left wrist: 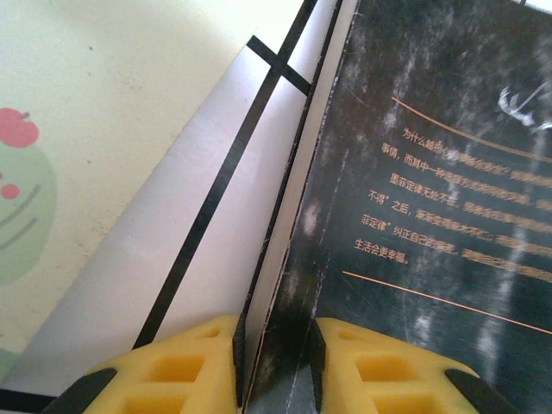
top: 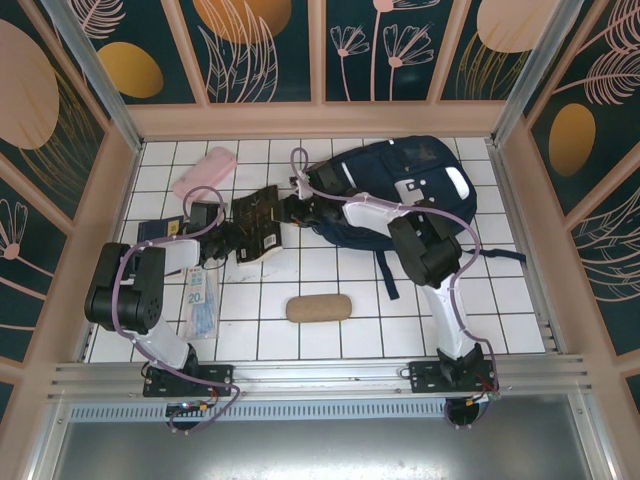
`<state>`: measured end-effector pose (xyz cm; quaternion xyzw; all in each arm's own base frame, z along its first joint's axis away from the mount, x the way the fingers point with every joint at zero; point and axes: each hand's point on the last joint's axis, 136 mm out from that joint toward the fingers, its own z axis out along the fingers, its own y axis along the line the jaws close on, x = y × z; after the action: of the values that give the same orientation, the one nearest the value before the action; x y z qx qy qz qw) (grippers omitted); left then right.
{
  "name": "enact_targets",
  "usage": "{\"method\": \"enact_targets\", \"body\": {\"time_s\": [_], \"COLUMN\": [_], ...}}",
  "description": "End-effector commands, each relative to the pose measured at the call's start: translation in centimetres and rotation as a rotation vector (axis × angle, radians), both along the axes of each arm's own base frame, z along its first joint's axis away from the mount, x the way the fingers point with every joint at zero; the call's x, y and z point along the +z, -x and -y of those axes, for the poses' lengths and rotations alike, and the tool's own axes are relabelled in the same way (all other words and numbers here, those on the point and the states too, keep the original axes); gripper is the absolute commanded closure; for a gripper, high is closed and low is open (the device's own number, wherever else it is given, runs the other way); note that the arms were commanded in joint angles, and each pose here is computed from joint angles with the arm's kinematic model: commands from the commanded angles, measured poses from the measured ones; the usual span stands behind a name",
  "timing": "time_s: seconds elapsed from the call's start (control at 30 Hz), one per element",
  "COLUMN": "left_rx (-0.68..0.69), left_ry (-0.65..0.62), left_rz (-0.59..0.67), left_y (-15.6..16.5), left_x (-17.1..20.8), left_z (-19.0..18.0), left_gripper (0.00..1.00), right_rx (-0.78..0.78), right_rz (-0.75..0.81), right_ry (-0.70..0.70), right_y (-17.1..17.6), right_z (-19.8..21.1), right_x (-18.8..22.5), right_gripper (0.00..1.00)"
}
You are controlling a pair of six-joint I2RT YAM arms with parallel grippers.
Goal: Pack the student bag
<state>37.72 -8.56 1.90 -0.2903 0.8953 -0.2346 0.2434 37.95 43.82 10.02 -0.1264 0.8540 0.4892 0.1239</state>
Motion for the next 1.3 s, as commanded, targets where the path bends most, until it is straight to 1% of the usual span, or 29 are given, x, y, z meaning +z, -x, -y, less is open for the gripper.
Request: {"method": "enact_targets", "body": {"time_s": [0.0, 0.17, 0.33, 0.43, 0.5, 0.53, 0.57, 0.6, 0.63, 0.7, 0.73, 0.83, 0.93, 1.03, 1.07, 1.13, 1.27], "left_rx": [-0.086, -0.085, -0.085, -0.085, -0.088, -0.088, -0.087, -0.088, -0.089, -0.091, -0.097, -0.120, -0.146, -0.173, -0.179, -0.207, -0.247], "left_ry": [0.078, 0.084, 0.091, 0.094, 0.097, 0.094, 0.091, 0.089, 0.091, 0.099, 0.113, 0.182, 0.274, 0.371, 0.397, 0.469, 0.587], "left_rz": [-0.170, -0.169, -0.169, -0.167, -0.137, -0.132, -0.126, -0.116, -0.102, -0.070, -0.052, 0.028, 0.117, 0.193, 0.209, 0.255, 0.338], "left_y": [4.2, 4.1, 4.1, 4.0, 3.5, 3.3, 3.2, 2.9, 2.5, 1.6, 1.0, -0.9, -2.7, -4.2, -4.6, -5.2, -6.2], "left_x": [-3.5, -3.4, -3.3, -3.2, -2.0, -1.6, -1.2, -0.8, -0.1, 1.4, 2.3, 5.3, 8.3, 10.8, 11.4, 12.8, 15.6], "left_z": [2.5, 2.6, 2.7, 2.8, 2.8, 2.8, 2.7, 2.8, 2.9, 3.0, 3.2, 4.1, 5.2, 6.1, 6.3, 7.1, 8.2], "left_gripper": [0.73, 0.73, 0.73, 0.72, 0.71, 0.70, 0.69, 0.68, 0.63, 0.49, 0.44, 0.34, 0.27, 0.24, 0.22, 0.19, 0.15], "right_rx": [0.176, 0.083, 0.077, 0.065, 0.053, 0.042, 0.029, 0.020, 0.007, -0.016, -0.027, -0.040, -0.039, -0.038, -0.025, -0.025, 0.007], "right_rz": [0.017, -0.027, -0.028, -0.022, -0.004, 0.008, 0.021, 0.030, 0.037, 0.058, 0.070, 0.100, 0.120, 0.138, 0.142, 0.152, 0.162], "right_ry": [-0.183, 0.026, 0.031, 0.041, 0.044, 0.044, 0.041, 0.036, 0.029, 0.010, 0.000, -0.037, -0.096, -0.179, -0.207, -0.262, -0.341], "right_y": [4.8, 2.9, 2.9, 2.7, 2.3, 2.0, 1.5, 1.2, 0.7, -0.2, -0.6, -1.5, -1.9, -2.3, -1.9, -2.4, -2.1], "right_z": [-3.9, -3.5, -3.5, -3.5, -3.2, -3.0, -2.5, -2.2, -1.6, -0.6, 0.0, 1.6, 3.1, 4.8, 4.7, 6.1, 6.5], "right_x": [5.2, 0.3, -0.5, -0.6, -0.1, 0.3, 0.9, 1.5, 2.1, 3.4, 4.3, 6.6, 9.2, 12.2, 13.1, 15.0, 17.8], "right_gripper": [0.55, 0.53, 0.53, 0.65, 0.84, 0.94, 1.00, 1.00, 1.00, 1.00, 1.00, 1.00, 1.00, 1.00, 1.00, 1.00, 1.00]}}
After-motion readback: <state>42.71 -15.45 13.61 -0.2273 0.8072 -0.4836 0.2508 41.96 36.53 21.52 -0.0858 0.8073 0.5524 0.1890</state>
